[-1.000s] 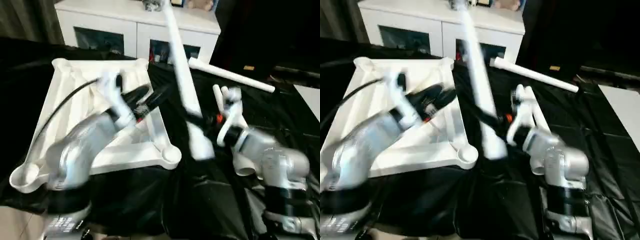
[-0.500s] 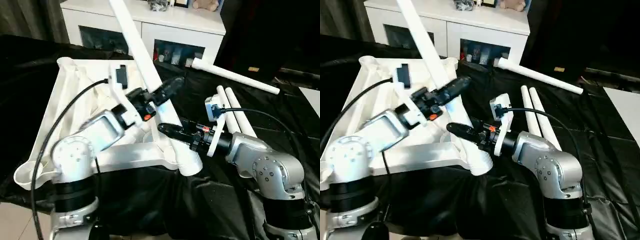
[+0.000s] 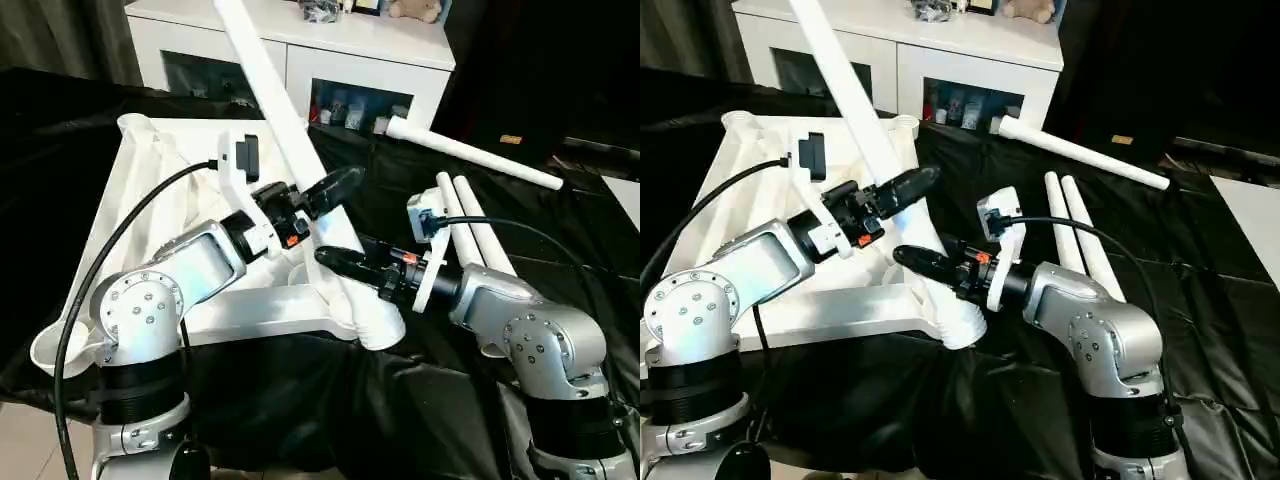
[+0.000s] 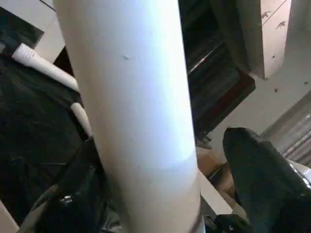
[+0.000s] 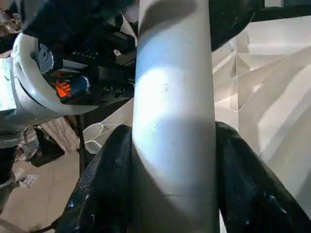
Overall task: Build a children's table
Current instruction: Pick table leg
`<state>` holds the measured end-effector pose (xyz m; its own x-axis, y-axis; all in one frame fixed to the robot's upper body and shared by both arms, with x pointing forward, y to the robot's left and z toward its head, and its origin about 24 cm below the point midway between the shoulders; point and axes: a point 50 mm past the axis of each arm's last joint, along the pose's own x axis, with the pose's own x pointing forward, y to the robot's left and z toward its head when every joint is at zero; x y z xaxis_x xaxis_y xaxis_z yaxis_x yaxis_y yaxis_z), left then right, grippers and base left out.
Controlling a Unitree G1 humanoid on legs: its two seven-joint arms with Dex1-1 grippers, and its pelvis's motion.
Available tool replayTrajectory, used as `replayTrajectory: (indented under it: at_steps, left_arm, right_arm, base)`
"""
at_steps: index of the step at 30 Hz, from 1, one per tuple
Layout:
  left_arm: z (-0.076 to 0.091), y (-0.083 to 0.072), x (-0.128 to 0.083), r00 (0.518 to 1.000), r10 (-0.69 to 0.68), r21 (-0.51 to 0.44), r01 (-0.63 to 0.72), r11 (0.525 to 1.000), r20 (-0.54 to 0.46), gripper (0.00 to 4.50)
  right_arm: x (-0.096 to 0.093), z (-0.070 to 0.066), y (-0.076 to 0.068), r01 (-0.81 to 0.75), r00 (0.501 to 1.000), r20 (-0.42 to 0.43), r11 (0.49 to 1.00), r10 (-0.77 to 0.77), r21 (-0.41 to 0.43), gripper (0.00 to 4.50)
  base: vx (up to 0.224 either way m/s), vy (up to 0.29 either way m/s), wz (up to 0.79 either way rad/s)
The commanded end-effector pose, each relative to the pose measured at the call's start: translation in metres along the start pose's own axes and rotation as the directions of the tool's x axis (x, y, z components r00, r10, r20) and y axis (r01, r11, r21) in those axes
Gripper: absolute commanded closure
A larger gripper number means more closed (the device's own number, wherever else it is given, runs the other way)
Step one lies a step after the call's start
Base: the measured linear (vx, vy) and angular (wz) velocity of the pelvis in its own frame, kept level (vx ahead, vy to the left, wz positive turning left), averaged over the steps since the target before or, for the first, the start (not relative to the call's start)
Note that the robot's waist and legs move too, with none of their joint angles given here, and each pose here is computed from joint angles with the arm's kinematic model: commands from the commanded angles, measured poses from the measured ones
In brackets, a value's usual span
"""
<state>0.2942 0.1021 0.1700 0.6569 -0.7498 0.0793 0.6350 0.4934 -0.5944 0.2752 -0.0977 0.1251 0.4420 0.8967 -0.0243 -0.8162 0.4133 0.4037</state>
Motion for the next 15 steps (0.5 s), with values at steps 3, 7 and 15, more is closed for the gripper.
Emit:
replayTrajectory:
  at_steps: [3, 7, 15]
  left_arm:
    - [0.006, -0.0038, 0.003, 1.0, -0.003, 0.016, 0.003, 1.0, 0.024, 1.31]
    - [0.0084, -0.0019, 0.003, 0.999, 0.013, 0.014, -0.013, 1.0, 0.036, 1.64]
    - [0.0077, -0.0027, 0.0021, 1.0, -0.01, 0.038, 0.009, 0.999, 0.018, 2.14]
  right_arm:
    - [-0.0021, 0.0045, -0.002, 0.03, 0.999, 0.013, 0.999, -0.029, -0.036, 2.67]
    - [-0.0017, 0.0046, -0.0023, 0.034, 0.999, 0.012, 0.999, -0.034, -0.041, 2.67]
    - [0.001, 0.0043, -0.0027, 0.044, 0.999, 0.009, 0.997, -0.044, -0.064, 2.67]
  base:
    - [0.0, 0.0, 0.0]
    - [0.0, 0.0, 0.0]
    - [0.0, 0.0, 0.0]
